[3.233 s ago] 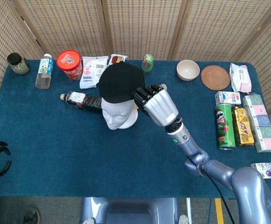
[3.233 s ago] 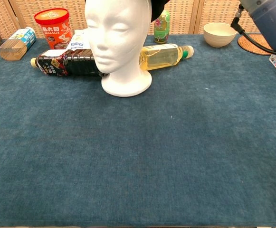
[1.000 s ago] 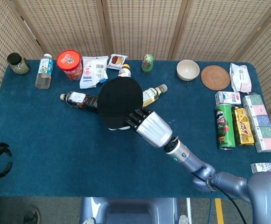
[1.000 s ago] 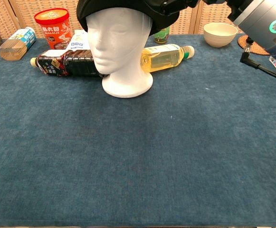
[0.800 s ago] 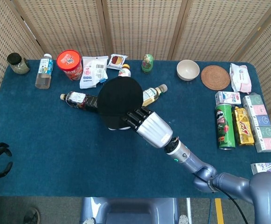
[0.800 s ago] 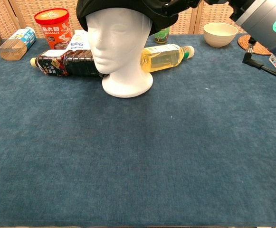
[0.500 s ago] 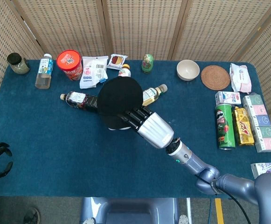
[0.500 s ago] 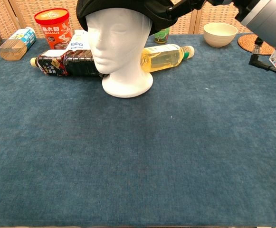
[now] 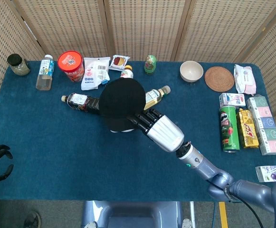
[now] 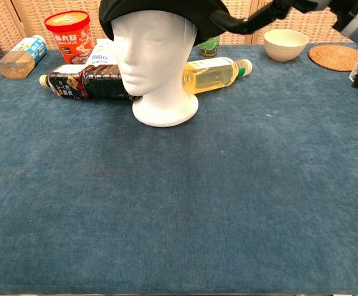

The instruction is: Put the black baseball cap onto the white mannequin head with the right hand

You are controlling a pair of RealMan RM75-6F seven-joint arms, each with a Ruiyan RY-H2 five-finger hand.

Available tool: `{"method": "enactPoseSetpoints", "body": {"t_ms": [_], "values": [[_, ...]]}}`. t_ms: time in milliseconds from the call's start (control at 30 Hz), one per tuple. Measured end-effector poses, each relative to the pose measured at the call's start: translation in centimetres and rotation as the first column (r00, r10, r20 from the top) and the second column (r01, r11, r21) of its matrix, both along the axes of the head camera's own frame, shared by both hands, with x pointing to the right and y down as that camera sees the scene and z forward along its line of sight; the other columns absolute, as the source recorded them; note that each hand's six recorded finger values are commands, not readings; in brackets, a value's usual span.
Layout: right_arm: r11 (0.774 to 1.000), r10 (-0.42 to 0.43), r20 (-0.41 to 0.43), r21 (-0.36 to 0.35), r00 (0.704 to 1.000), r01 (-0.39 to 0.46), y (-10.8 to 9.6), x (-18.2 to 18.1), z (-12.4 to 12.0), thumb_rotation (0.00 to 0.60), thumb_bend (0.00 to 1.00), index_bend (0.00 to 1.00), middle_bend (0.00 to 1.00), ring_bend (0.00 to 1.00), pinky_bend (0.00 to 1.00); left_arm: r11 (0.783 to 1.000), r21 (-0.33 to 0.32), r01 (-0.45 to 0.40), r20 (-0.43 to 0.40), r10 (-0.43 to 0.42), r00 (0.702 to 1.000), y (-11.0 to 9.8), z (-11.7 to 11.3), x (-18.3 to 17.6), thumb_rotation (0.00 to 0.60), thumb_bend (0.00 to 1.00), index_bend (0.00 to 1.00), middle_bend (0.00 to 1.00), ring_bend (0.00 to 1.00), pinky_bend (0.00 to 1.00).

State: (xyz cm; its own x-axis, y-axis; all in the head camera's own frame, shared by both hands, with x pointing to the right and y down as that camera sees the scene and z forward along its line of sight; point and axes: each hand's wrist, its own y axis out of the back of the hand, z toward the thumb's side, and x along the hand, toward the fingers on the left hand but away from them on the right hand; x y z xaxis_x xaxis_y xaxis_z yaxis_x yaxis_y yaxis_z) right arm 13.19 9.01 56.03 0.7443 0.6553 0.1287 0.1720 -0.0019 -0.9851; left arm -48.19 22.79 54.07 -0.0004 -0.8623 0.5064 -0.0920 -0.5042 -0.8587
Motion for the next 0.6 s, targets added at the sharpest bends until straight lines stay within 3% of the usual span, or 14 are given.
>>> {"method": "enactPoseSetpoints", "body": {"t_ms": [300, 600], "values": [[0.997, 0.035, -0.097, -0.06, 0.995, -0.041, 0.8, 3.7, 1.3, 0.6, 0.43, 0.19, 0.34, 0.38, 0.41, 1.0, -0.001, 0.007, 0.007, -0.006, 1.0, -0.3, 0.0, -0.2, 0.6, 0.34, 0.45, 0.31, 0.26, 0.33], [0.971, 0.187, -0.176, -0.117, 0.966, -0.209, 0.6, 10.0, 1.9, 0.6, 0.47, 0.33, 0.45, 0.49, 0.52, 1.0, -0.005, 0.023, 0.016, -0.023, 1.0, -0.6, 0.3, -0.5, 0.6, 0.34, 0.45, 0.31, 0.26, 0.33]]}}
